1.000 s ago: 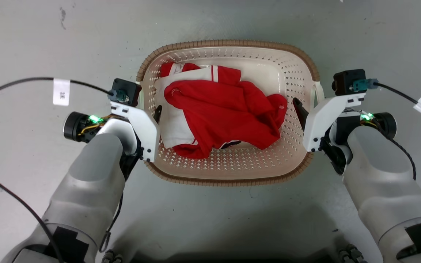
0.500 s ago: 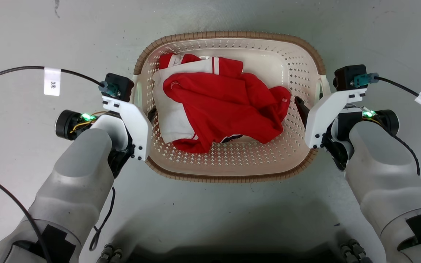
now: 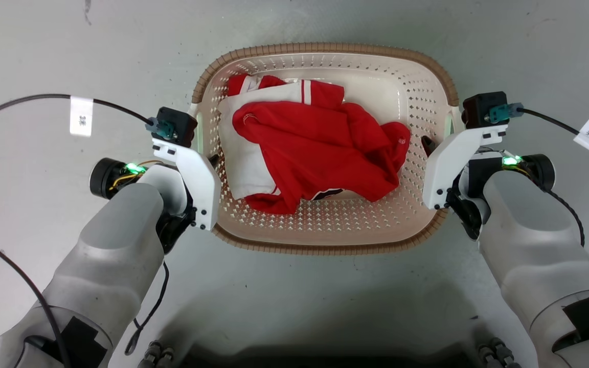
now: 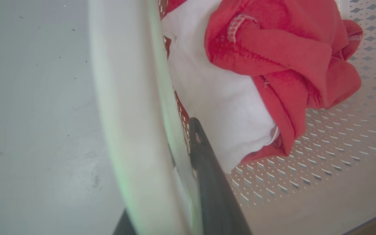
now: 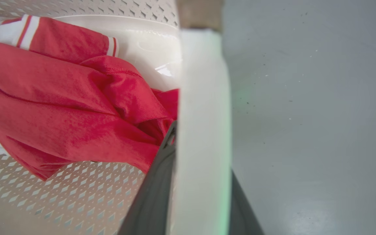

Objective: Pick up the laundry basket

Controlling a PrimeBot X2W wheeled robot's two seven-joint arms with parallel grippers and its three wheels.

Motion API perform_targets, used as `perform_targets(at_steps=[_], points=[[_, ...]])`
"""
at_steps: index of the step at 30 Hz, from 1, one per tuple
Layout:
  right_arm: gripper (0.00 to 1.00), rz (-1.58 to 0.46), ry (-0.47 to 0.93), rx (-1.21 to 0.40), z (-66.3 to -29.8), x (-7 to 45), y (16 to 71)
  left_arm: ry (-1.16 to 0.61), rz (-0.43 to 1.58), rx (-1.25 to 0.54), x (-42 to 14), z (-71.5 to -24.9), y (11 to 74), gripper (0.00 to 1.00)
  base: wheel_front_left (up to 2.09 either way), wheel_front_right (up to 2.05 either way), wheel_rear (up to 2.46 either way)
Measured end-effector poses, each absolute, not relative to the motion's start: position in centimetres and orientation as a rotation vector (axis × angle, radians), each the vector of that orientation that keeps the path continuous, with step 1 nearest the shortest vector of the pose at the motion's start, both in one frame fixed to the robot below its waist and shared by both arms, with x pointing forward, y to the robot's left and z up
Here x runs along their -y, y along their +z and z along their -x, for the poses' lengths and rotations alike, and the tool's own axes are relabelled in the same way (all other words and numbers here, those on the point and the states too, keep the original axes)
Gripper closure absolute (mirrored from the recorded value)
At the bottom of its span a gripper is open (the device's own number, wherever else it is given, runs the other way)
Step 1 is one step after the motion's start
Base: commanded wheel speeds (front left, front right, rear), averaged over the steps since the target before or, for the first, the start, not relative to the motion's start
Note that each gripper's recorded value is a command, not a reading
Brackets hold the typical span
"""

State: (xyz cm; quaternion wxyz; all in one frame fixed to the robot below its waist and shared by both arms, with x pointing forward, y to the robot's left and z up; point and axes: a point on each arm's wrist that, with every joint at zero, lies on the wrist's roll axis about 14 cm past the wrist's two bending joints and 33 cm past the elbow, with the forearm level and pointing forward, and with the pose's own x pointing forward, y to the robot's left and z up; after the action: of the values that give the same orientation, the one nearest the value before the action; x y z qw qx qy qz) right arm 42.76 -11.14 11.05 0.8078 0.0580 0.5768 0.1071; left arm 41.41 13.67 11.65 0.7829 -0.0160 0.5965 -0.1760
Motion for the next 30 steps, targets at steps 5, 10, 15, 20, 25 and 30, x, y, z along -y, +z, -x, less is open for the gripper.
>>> perform_targets(at_steps=[5, 10, 15, 20, 25, 30], points=[[1.00, -0.114, 0.231, -1.247, -42.8, 11.3, 12.1, -0.393, 0.051, -1.293, -13.1, -41.5, 12.8, 1.00, 0.00, 0.00, 0.00], [1.00, -0.110, 0.234, -1.341, -41.2, 11.4, 13.7, -0.386, 0.079, -1.334, -13.1, -40.6, 14.7, 1.00, 0.00, 0.00, 0.00], [1.00, -0.101, 0.227, -1.416, -40.0, 12.0, 16.3, -0.401, 0.107, -1.371, -12.8, -39.7, 17.6, 1.00, 0.00, 0.00, 0.00], [1.00, -0.087, 0.226, -1.464, -39.0, 12.3, 19.6, -0.436, 0.105, -1.399, -13.0, -38.7, 21.0, 1.00, 0.00, 0.00, 0.00], [1.00, -0.059, 0.228, -1.472, -38.6, 12.8, 23.1, -0.469, 0.081, -1.372, -13.0, -39.0, 24.6, 1.00, 0.00, 0.00, 0.00], [1.00, -0.035, 0.236, -1.470, -37.9, 12.9, 26.4, -0.481, 0.057, -1.351, -13.3, -38.3, 27.6, 1.00, 0.00, 0.00, 0.00]])
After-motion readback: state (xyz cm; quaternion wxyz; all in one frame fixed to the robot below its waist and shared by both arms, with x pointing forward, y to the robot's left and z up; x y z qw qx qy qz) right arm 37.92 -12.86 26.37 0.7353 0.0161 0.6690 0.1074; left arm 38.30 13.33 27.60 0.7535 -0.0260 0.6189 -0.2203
